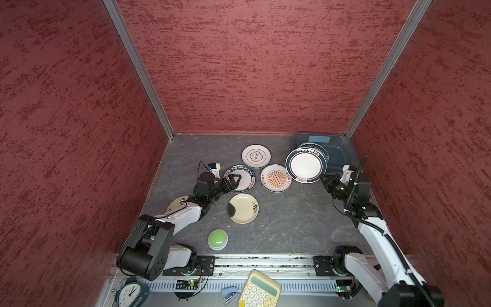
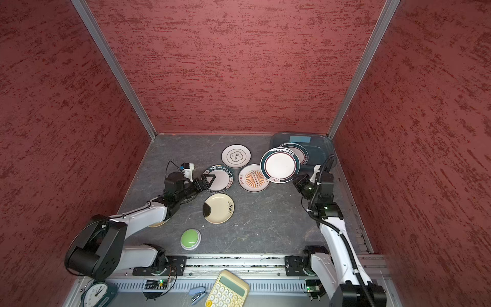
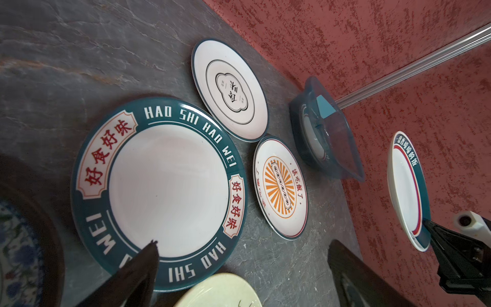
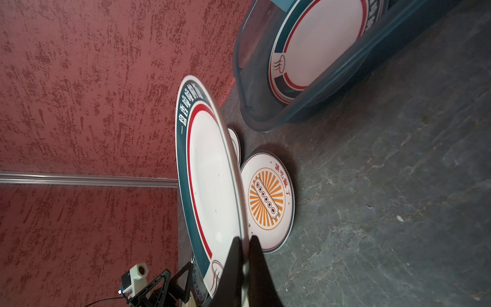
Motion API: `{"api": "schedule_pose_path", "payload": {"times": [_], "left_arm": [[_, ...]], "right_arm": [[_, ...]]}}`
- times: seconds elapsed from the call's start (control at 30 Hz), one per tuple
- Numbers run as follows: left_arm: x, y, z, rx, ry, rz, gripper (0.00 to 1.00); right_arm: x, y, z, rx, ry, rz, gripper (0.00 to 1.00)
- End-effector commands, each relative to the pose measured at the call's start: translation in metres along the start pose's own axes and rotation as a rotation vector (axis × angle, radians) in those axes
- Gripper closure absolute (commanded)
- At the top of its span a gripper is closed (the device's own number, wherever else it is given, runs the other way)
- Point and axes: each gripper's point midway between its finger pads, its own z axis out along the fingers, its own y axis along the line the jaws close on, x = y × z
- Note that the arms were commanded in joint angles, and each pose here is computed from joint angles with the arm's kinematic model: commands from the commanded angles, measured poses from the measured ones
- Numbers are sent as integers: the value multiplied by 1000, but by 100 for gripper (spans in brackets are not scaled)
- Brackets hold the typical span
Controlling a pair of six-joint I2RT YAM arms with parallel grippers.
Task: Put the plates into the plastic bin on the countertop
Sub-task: 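Carry the held plate over the blue bin and lower it inside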
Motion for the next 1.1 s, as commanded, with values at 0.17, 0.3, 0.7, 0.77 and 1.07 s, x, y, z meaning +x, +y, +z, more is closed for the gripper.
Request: {"api": "schedule_pose_path", "payload": {"times": [0.17, 0.3, 0.7, 0.77, 1.07], "left_arm": [[-16, -16, -9, 60, -60, 45, 0], [-16, -21, -11, 84, -59, 49, 0], [-18, -26, -16, 109, -87, 54, 1], [-19, -27, -17, 111, -88, 56, 1], [-26, -35, -23, 127, -115, 70, 0]], "right_arm": [[-40, 58, 2, -129, -78, -77, 100], [-41, 65, 3, -160, -76, -85, 100], [-51, 74, 6, -197, -106, -80, 100], [-57, 74, 7, -200, -129, -85, 100], [-88, 48, 24, -91, -194, -78, 100]]}}
